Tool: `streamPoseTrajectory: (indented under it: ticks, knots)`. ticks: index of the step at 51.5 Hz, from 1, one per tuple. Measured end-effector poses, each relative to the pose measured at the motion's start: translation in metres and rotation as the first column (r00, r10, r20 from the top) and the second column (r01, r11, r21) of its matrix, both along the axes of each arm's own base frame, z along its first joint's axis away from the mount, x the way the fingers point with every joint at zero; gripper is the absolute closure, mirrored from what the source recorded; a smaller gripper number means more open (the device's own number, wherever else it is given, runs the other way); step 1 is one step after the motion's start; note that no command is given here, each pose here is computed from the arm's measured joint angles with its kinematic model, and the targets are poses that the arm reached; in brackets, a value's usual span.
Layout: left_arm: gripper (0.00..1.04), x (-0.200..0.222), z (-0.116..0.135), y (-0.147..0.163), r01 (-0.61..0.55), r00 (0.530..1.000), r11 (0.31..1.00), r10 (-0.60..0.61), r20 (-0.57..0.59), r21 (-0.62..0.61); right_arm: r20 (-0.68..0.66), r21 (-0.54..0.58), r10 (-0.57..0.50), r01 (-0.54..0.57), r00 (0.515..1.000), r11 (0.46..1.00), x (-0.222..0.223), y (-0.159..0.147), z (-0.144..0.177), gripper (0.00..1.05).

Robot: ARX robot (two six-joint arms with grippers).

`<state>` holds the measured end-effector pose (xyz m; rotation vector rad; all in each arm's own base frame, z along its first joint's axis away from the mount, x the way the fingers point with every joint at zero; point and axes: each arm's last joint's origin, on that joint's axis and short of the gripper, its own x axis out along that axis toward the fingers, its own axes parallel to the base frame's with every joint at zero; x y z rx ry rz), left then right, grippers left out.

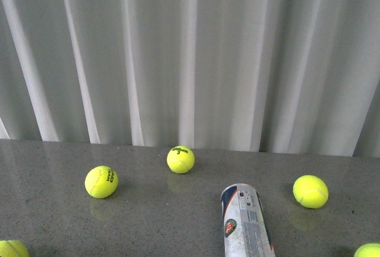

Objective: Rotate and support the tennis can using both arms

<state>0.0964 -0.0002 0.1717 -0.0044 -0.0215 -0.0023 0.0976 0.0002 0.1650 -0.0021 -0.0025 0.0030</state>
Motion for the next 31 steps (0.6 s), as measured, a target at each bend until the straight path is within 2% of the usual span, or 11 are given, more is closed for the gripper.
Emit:
streamPoseTrajectory:
  ticks: [31]
  knots:
    - [0.07, 0.0000, 0.0000, 0.0000, 0.000, 1.000, 1.000, 0.000, 0.000, 0.000, 0.000, 0.000, 0.000, 0.000, 1.000, 1.000, 0.0000, 0.0000, 0.0000, 0.07]
